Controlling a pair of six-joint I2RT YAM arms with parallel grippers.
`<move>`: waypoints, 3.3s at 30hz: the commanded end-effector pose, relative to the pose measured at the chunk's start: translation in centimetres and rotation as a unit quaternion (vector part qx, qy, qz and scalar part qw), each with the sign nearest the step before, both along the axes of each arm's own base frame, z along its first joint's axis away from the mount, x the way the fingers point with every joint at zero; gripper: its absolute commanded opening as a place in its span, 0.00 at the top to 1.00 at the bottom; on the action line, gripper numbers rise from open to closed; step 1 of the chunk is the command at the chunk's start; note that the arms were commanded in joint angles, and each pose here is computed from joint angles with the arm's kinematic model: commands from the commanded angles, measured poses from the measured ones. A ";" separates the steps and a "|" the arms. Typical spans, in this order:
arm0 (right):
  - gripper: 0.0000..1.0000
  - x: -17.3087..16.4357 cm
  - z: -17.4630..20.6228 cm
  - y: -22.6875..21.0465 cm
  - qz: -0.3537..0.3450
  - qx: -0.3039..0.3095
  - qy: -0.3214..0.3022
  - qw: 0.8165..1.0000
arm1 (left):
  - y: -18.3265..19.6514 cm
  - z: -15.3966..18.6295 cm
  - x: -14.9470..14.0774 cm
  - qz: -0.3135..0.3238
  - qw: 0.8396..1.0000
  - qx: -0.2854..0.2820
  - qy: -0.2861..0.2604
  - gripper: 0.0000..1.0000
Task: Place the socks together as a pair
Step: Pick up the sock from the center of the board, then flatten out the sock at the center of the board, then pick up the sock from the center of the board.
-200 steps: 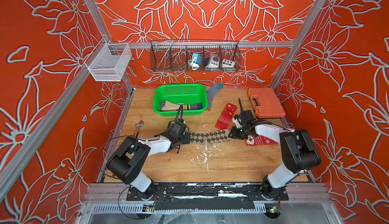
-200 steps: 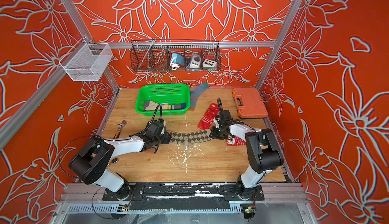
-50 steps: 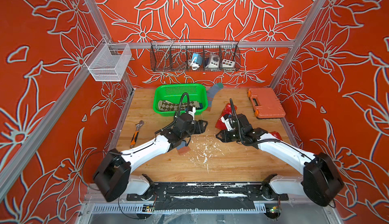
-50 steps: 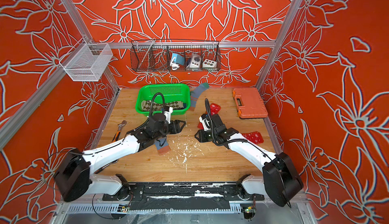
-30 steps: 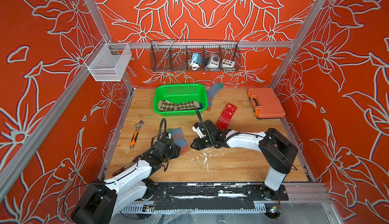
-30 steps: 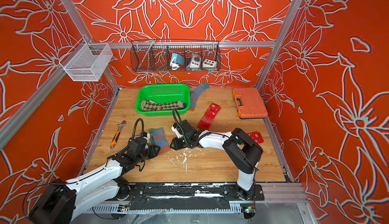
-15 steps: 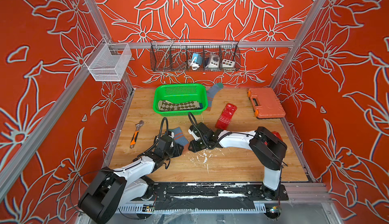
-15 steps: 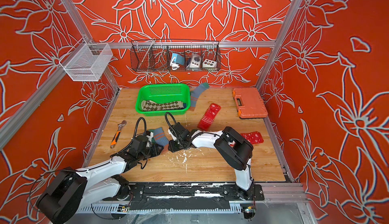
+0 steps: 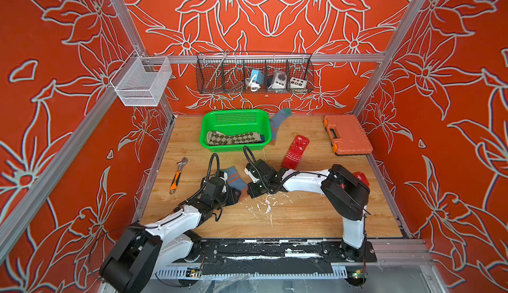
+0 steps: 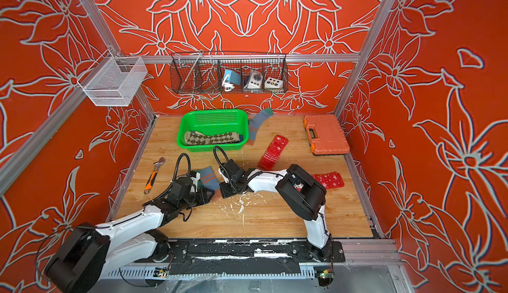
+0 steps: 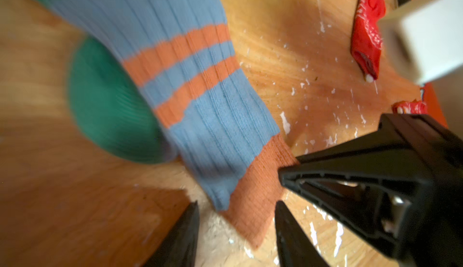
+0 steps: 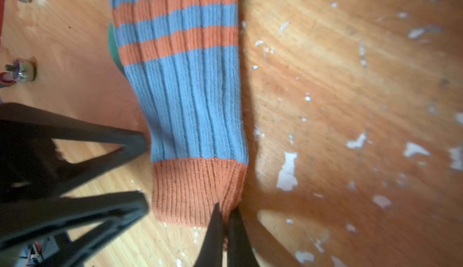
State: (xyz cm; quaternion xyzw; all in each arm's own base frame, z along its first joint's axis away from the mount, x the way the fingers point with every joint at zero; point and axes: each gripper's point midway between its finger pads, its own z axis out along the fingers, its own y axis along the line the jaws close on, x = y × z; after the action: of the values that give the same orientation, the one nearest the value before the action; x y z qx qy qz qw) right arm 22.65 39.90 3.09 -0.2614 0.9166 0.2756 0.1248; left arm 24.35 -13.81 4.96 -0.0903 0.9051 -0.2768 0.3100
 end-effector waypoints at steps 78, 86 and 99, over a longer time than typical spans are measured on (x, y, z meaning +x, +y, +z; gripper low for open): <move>0.60 14.7 9.1 -20.7 -0.214 0.043 -0.057 0.974 | 0.1 7.8 4.6 0.044 0.991 -0.020 -0.121 0.46; 0.60 24.8 9.8 -18.0 -0.269 0.088 -0.088 0.955 | 0.4 5.8 5.5 0.059 0.990 -0.009 -0.127 0.43; 0.59 30.2 4.4 -15.7 -0.285 0.060 -0.058 0.955 | 1.2 7.1 4.8 0.071 0.983 -0.021 -0.168 0.41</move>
State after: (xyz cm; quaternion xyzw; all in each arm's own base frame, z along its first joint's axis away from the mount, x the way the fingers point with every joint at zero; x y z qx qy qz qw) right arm 52.22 23.91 8.11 -0.0078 0.9212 0.2796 0.2706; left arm 28.86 -12.97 11.28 -0.1114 0.8376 -0.2839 0.4531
